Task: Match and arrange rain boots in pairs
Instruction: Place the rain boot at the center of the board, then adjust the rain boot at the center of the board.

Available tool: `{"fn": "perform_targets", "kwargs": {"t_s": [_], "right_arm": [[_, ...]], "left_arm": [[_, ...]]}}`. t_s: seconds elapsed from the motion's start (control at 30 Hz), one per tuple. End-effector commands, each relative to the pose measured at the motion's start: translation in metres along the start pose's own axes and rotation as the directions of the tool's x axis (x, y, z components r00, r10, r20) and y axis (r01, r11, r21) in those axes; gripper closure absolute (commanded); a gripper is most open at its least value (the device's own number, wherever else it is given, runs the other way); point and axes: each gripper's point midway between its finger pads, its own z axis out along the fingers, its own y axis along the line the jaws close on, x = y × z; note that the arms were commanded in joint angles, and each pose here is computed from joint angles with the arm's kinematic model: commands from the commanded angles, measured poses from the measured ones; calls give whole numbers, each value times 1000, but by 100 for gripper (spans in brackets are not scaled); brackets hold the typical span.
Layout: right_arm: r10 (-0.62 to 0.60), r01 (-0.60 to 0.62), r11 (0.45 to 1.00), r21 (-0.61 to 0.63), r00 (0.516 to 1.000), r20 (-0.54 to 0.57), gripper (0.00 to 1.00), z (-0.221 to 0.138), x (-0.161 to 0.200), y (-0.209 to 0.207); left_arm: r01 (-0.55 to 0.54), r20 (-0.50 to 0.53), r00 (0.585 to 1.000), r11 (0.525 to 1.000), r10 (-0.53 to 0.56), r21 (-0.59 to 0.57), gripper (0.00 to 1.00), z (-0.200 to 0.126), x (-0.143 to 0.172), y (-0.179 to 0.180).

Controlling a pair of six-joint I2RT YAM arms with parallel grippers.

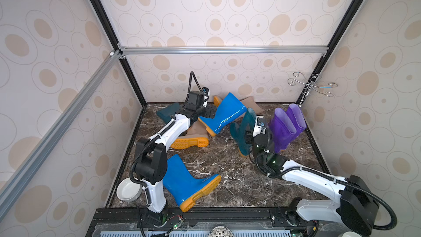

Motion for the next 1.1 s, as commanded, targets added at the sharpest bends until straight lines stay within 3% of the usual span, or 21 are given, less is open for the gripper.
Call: {"fn": "perform_targets", "kwargs": {"t_s": [0.0, 0.23, 0.4, 0.77, 1.07], "right_arm": [[-44, 45, 998, -48, 999, 18, 25, -6, -22, 6], [-86, 85, 989, -124, 996, -5, 22, -2, -32, 25], [-112, 108, 988, -115, 993, -27, 21, -3, -50, 22], [-153, 128, 974, -184, 980, -129, 21, -2, -53, 38], [-176, 147, 972, -184, 972, -155, 22, 2, -50, 41]], "left_arm": [[23, 54, 998, 996, -18, -85, 0, -13, -32, 16], [66, -34, 996, 939, -82, -338, 0, 4, -38, 86], [22, -176, 977, 882, -119, -471, 0, 46, -11, 136], [67, -260, 929, 810, -263, -582, 0, 97, 63, 194], [71, -350, 875, 802, -336, -592, 0, 114, 122, 214]]}}
